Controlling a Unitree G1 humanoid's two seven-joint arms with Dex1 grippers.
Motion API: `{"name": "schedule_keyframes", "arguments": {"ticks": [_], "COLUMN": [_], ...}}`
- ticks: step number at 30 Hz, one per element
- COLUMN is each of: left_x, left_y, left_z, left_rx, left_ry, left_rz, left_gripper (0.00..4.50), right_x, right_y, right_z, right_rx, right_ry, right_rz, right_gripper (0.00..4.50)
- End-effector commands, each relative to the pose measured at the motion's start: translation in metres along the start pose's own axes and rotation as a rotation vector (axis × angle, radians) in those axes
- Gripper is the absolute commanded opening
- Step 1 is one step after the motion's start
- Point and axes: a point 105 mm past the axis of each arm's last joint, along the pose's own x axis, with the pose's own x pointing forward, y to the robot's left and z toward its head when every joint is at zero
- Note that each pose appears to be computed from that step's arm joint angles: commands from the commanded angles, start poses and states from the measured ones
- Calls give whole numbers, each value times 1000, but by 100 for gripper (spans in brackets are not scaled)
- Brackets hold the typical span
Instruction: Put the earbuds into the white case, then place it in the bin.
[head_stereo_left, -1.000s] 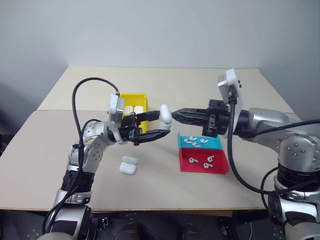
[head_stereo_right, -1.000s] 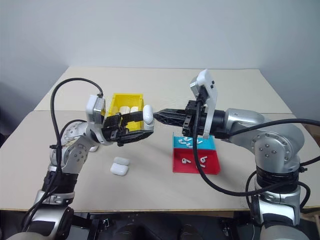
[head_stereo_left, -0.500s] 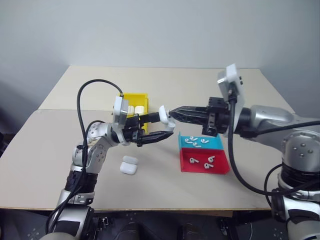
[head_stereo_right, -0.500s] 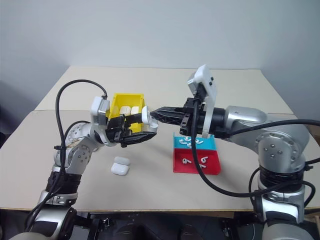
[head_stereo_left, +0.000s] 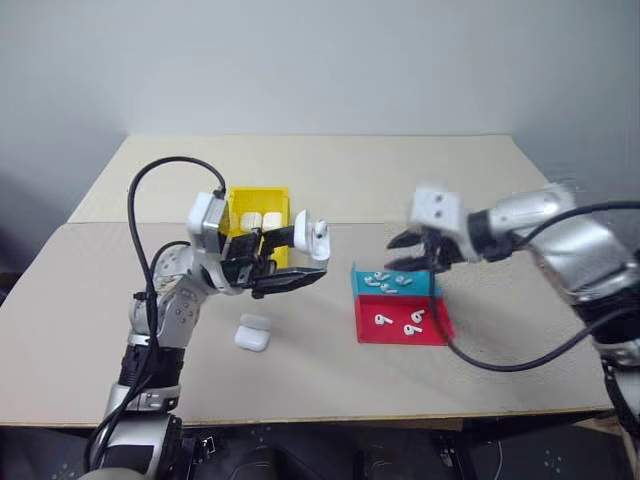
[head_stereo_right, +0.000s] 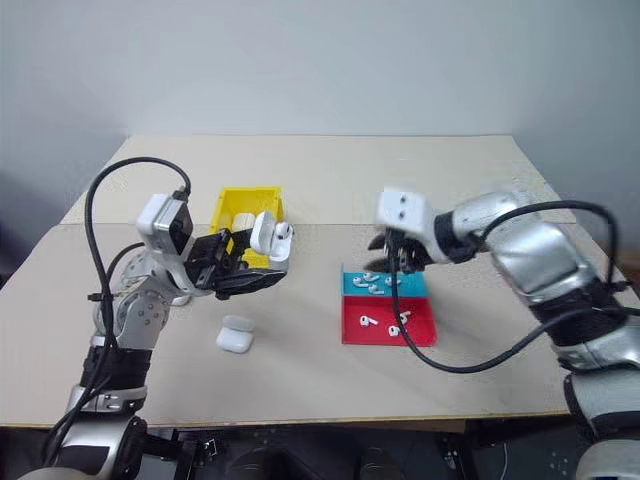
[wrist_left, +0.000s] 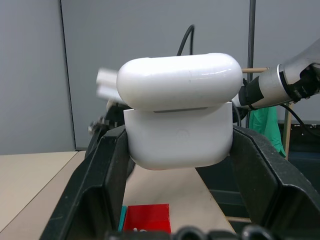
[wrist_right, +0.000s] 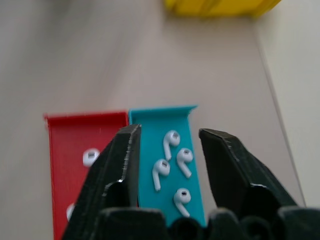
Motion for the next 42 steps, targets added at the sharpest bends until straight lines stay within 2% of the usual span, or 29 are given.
{"name": "schedule_keyframes", "arguments": {"ticks": [1, 11, 16, 36, 38, 42], "left_x": [2, -1, 0, -9, -9, -9], "left_y": [-6, -9, -12, -25, -26, -26], "left_z": [12, 10, 10, 11, 11, 11], "left_rx": [62, 77, 86, 112, 112, 114], "left_ry": [-12, -1, 1, 31, 32, 32], "left_rz": [-20, 23, 44, 135, 137, 142], "left_gripper": [277, 277, 277, 277, 277, 277], "right_x": [2, 26, 34, 53, 53, 55], "right_y": [-11, -31, -42, -40, -40, -39], "right_z": [-7, -42, -52, -62, -63, -64], "right_rx": [-149, -360, -437, -467, -464, -455], "right_ry": [94, 300, 391, 458, 462, 460], "right_rz": [32, 175, 191, 229, 232, 230], "right_gripper": [299, 299, 299, 299, 264, 264]}}
